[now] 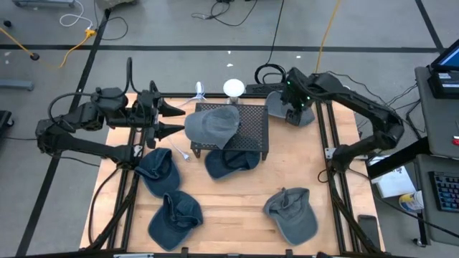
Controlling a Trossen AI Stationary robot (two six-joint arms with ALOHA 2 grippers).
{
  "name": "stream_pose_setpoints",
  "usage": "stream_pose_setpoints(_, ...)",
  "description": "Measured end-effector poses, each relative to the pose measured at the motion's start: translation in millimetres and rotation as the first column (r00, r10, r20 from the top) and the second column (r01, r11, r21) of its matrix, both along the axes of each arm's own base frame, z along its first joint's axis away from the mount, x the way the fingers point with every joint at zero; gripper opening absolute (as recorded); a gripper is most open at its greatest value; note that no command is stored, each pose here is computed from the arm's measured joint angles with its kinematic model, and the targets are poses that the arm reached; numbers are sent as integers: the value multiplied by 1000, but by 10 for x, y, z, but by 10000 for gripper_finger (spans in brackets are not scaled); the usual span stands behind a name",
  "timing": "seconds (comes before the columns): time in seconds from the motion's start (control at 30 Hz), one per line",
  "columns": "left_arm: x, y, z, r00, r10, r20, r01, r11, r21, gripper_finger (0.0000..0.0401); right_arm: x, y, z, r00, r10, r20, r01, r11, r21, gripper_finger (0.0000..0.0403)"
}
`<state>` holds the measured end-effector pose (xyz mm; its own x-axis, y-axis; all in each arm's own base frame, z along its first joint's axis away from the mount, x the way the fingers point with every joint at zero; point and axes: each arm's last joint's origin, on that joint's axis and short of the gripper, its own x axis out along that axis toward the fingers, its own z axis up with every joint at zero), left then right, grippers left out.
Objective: Pick & Place hat
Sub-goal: Stack the top gray cap on the gray cap on the shelf
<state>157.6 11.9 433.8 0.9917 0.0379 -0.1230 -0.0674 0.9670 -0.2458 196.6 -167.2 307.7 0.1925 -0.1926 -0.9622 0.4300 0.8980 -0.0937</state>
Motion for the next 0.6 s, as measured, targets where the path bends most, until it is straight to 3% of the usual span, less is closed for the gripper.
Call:
stream_pose_setpoints(0.33, 0, 1, -7, 1000, -1, -8, 1, 1000, 25, 262, 8, -285, -243, 995, 49, -85, -46, 998, 44, 257)
stream_pose_setpoints(0.6, 0, 1, -9, 1000, -2, -11, 2, 999, 32, 267, 130, -408, -285, 996, 87, -23, -88, 995, -42, 258)
